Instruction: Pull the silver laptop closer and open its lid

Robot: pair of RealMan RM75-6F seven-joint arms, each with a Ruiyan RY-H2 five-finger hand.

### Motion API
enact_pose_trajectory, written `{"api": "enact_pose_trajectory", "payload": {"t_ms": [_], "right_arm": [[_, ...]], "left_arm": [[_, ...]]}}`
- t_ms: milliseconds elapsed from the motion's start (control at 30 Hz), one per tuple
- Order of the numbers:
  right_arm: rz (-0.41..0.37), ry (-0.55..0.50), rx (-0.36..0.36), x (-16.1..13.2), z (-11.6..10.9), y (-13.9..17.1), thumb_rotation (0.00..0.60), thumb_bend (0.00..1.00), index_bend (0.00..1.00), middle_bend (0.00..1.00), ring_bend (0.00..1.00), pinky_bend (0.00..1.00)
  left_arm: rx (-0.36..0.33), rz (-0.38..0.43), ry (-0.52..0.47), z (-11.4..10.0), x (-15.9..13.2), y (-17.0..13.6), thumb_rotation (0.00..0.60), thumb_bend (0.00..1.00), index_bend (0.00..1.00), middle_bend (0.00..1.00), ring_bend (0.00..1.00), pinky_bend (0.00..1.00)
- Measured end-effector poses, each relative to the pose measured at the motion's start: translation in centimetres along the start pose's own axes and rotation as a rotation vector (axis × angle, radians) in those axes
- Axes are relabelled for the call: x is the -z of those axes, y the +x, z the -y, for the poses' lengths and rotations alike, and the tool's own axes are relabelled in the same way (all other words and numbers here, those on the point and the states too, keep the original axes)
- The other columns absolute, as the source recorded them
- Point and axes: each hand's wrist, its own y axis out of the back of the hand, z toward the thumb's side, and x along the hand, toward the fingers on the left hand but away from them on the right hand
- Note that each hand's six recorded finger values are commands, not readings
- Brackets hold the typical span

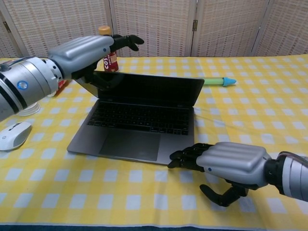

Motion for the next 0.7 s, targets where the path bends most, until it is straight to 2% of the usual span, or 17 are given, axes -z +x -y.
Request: {"api": "enact_pose_trajectory", "payload": {"t_ms": [233,700], "right_arm": [[-0.004,0.004,0.004,-0.3,-0.1,-0.1,0.493,0.73,0.0,0.0,0.0,0.0],[0.003,0.001,0.009,-0.4,-0.3,-0.9,0.493,0.73,0.0,0.0,0.0,0.0]], "left_arm": [[-0.021,-0.07,-0.015,-1.7,1.4,2.7,0.6,0.58,0.0,0.15,0.04,0.0],[-0.009,-0.149,-0.01,-3.5,2.9,6.5,0.6,0.52,0.0,0.12,0.02,0.0]]}}
